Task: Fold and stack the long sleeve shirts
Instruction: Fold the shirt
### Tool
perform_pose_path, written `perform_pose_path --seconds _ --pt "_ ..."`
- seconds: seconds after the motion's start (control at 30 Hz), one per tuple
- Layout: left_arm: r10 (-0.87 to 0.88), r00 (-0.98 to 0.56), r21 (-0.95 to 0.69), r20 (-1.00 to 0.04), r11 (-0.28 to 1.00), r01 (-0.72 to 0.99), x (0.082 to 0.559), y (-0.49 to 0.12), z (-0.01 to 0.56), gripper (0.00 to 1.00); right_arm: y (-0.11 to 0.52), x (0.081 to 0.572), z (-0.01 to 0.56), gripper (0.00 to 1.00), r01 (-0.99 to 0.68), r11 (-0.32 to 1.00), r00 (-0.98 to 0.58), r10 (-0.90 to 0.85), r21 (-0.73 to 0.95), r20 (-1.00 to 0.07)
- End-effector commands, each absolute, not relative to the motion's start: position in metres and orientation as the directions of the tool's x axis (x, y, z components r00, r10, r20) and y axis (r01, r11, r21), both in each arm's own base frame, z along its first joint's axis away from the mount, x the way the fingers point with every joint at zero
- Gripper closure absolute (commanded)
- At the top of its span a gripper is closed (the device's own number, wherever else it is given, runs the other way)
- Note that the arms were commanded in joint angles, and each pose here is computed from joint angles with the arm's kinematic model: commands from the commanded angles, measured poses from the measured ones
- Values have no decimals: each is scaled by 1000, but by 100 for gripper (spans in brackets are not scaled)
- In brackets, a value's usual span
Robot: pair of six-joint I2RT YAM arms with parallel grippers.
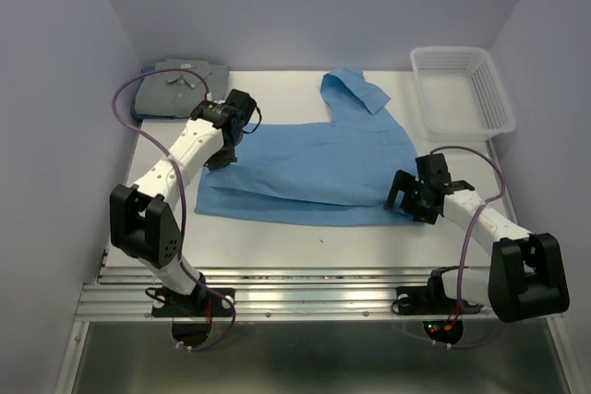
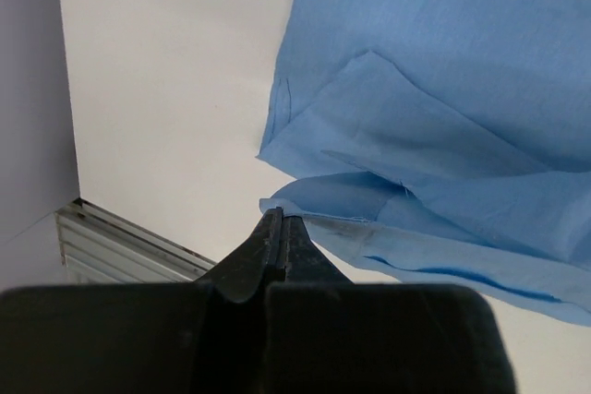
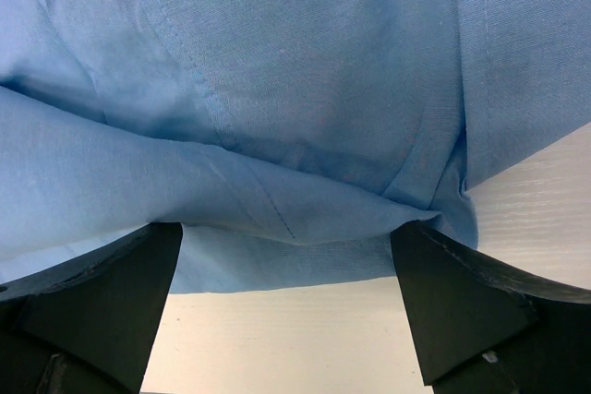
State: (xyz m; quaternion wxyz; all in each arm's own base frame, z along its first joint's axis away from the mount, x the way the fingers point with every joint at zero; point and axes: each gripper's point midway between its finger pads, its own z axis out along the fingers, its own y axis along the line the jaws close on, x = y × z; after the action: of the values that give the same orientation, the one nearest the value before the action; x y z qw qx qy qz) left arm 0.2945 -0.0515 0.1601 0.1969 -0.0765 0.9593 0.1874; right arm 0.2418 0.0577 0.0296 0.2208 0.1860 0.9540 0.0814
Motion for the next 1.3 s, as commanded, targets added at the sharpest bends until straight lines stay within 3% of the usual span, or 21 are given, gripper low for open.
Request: perform_pose_path --seconds 0.0,0.17,0.43,0.47,0.5,0.57,0.6,0.63,0.73,0.8,1.0,1.27 --pt "-31 -888 432 -459 866 -254 298 -30 179 100 53 247 34 0 336 914 -818 403 228 -410" --pt "-97 -900 528 -426 781 -334 276 -11 141 100 53 244 34 0 335 914 -820 403 230 -407" --pt "-202 -904 420 -377 832 -361 246 -28 79 99 54 246 38 0 323 919 -825 391 227 -408" --pt "-219 -908 381 -358 853 -356 243 -35 71 79 54 246 38 0 320 920 -825 389 228 -410" --pt "-224 -908 349 -355 869 -351 246 -41 65 69 54 247 40 0 318 920 -824 388 229 -413" --pt "-239 -912 319 -334 882 -348 242 -47 58 61 58 246 41 0 300 921 -834 379 248 -402" --pt "-248 -914 298 -323 889 -347 241 -52 57 40 59 246 42 0 297 922 -835 378 249 -401" --pt "-262 -905 281 -336 889 -361 244 -53 61 31 59 246 43 0 293 923 -836 374 249 -402" --pt "-262 -900 224 -347 909 -351 249 -60 70 10 60 246 45 0 284 925 -837 368 254 -405" --pt "-275 -887 152 -372 924 -350 255 -66 81 3 61 246 45 0 278 925 -839 365 259 -403" --pt "-341 -840 -148 -421 940 -307 283 -88 109 2 63 245 46 0 267 926 -842 359 266 -403" --pt "-428 -830 -299 -357 894 -332 298 -94 93 1 61 246 51 0 266 928 -836 357 261 -417"
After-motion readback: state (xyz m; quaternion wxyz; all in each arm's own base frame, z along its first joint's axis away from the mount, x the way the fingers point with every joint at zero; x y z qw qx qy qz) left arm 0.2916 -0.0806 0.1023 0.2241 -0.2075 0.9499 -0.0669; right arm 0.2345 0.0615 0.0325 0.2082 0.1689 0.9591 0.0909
